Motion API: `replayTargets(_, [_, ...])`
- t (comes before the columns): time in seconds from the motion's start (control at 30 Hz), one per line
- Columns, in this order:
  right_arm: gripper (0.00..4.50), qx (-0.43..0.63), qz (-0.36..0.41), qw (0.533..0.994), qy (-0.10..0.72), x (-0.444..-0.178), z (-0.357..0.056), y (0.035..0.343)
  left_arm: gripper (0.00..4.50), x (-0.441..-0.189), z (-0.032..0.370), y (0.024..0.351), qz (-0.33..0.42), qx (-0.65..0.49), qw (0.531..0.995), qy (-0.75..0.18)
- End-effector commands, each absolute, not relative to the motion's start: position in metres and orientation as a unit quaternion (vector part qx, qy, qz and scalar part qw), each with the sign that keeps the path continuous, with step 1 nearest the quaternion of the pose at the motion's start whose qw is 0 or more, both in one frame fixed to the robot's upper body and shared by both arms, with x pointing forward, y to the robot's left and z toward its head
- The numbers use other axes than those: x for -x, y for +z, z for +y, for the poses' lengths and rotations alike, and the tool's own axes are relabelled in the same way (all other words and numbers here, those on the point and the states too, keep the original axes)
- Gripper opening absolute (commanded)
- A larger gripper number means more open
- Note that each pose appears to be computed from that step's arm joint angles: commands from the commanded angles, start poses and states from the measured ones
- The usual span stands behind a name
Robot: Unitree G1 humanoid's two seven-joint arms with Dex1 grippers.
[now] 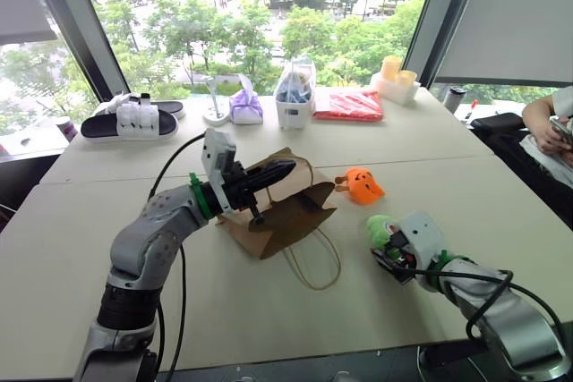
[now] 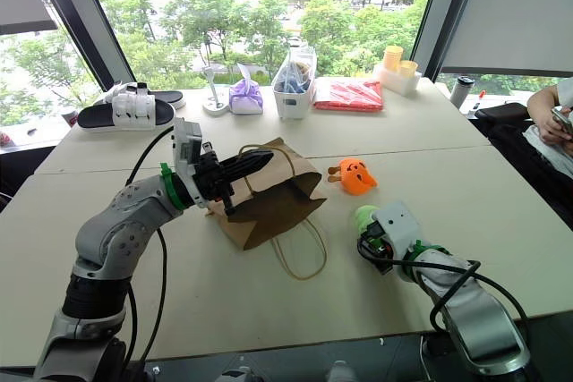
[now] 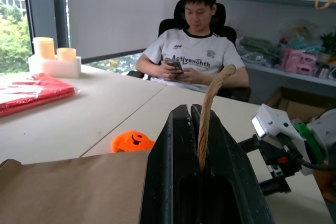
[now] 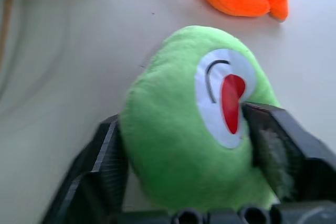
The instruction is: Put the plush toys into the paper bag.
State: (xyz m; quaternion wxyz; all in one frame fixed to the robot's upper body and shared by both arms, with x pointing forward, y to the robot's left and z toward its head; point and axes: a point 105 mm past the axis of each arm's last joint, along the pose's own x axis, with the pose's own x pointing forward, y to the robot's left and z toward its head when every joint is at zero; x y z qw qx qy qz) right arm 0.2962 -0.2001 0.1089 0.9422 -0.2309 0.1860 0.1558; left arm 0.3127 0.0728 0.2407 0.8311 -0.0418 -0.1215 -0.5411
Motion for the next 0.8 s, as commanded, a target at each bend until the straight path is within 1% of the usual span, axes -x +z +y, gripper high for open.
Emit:
replayTargets(0.03, [1.6,0.232,0.15,0.949,0.155,-0.299,-0.199,0.127,0.0,-0.314,0.076,0.256,-0.15,0.033,0.833,-0.532])
replayTargets(0.1, [0.59,0.228,0.133,0.951,0.16,-0.3,-0.195,0.135,0.0,-0.316,0.076,0.257,-0.15,0.037,0.835,-0.528])
replayTargets(0.13, [0.19,0.226,0.129,0.951,0.165,-0.299,-0.193,0.137,0.0,-0.317,0.076,0.258,-0.15,0.038,0.835,-0.528])
replayTargets(0.17, [0.02,0.223,0.114,0.949,0.19,-0.297,-0.182,0.143,0.0,-0.317,0.075,0.258,-0.15,0.038,0.835,-0.529])
replayTargets(0.3, [0.02,0.181,0.058,0.929,0.318,-0.282,-0.129,0.173,0.0,-0.318,0.073,0.263,-0.153,0.044,0.832,-0.532])
replayTargets(0.4, [0.02,0.156,0.047,0.908,0.385,-0.276,-0.101,0.179,0.0,-0.318,0.072,0.264,-0.152,0.046,0.83,-0.534])
replayTargets(0.47, [0.02,0.153,0.046,0.9,0.405,-0.278,-0.089,0.178,0.0,-0.319,0.072,0.265,-0.152,0.046,0.83,-0.535])
replayTargets(0.6, [0.02,0.14,0.033,0.898,0.416,-0.295,-0.066,0.175,0.0,-0.316,0.072,0.265,-0.151,0.05,0.825,-0.541])
replayTargets(0.67, [0.02,0.156,0.013,0.895,0.418,-0.307,-0.053,0.174,0.0,-0.315,0.071,0.268,-0.154,0.054,0.823,-0.544])
replayTargets(0.7, [0.02,0.134,0.003,0.899,0.416,-0.315,-0.045,0.177,0.0,-0.313,0.07,0.268,-0.154,0.057,0.821,-0.547])
replayTargets(0.8, [0.02,0.112,-0.016,0.894,0.434,-0.337,-0.015,0.177,0.0,-0.307,0.068,0.266,-0.149,0.07,0.816,-0.555])
